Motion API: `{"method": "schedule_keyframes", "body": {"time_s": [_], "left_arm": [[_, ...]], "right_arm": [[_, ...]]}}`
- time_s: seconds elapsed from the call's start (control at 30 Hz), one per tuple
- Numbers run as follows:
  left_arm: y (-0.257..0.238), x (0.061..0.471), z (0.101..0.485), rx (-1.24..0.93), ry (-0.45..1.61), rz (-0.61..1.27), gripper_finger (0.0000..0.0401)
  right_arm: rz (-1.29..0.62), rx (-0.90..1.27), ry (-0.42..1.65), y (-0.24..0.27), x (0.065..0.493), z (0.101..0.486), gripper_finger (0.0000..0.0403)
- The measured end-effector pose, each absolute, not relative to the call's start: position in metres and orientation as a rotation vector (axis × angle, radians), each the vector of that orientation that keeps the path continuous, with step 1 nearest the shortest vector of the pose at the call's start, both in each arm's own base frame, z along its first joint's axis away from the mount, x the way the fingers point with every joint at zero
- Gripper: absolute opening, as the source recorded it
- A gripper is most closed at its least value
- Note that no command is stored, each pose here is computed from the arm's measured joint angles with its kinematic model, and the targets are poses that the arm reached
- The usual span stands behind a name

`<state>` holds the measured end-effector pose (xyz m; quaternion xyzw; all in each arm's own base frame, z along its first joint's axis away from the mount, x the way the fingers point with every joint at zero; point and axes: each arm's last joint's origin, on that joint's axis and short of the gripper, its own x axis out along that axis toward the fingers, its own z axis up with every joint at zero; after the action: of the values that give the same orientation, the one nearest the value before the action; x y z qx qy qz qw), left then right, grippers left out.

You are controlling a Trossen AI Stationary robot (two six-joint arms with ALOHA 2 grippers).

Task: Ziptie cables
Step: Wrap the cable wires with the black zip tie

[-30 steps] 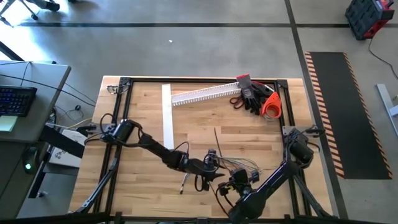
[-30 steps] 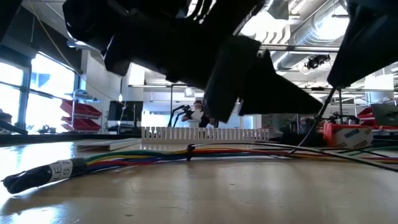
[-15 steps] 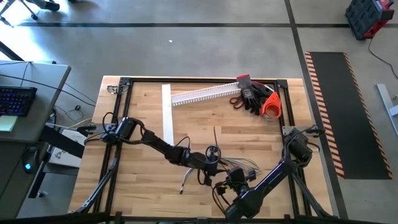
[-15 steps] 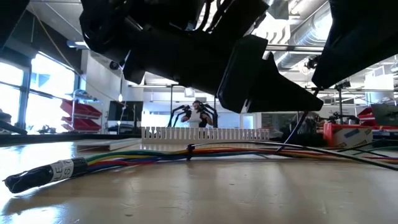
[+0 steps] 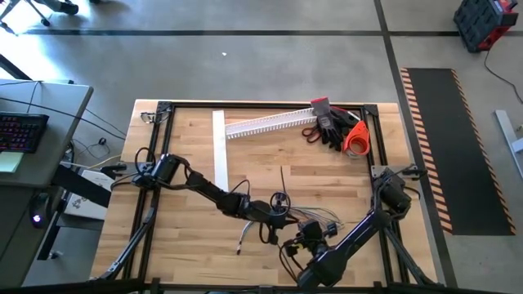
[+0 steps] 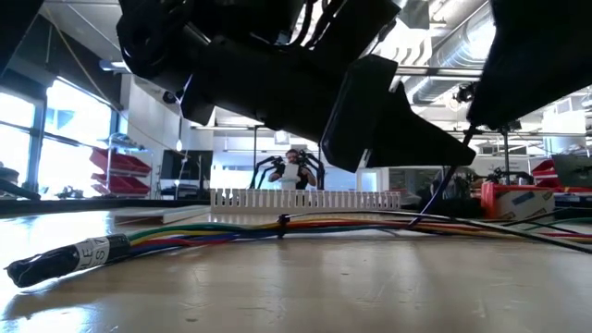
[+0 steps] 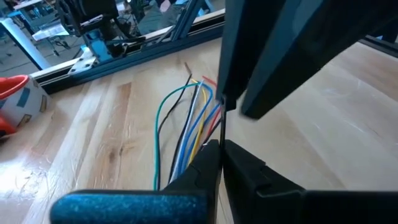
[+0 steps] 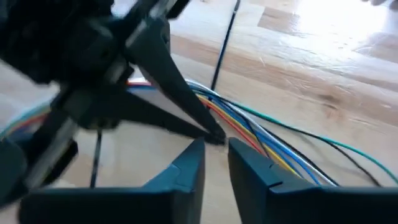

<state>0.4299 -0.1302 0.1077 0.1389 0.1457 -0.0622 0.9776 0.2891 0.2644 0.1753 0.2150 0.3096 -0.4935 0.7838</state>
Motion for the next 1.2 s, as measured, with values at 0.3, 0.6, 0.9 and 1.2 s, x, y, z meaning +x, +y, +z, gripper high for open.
{"method": "schedule_keyframes", "body": {"time_s": [0.3, 0.6, 0.9, 1.2], "left_arm": [[-0.129, 0.42, 0.101, 0.244, 0.244, -0.177, 0.0], [-0.117, 0.406, 0.088, 0.112, 0.235, -0.188, 0.0], [-0.114, 0.4, 0.082, 0.052, 0.26, -0.179, 0.0], [-0.115, 0.4, 0.083, 0.052, 0.257, -0.181, 0.0]], "right_arm": [[-0.887, 0.326, 0.77, 0.276, 0.255, 0.219, 0.0149], [-0.707, 0.002, 1.071, 0.245, 0.254, 0.252, 0.0147], [-0.609, 0.141, 1.234, 0.128, 0.236, 0.189, 0.0129], [-0.394, 0.476, 0.724, 0.034, 0.237, 0.14, 0.0126]]}}
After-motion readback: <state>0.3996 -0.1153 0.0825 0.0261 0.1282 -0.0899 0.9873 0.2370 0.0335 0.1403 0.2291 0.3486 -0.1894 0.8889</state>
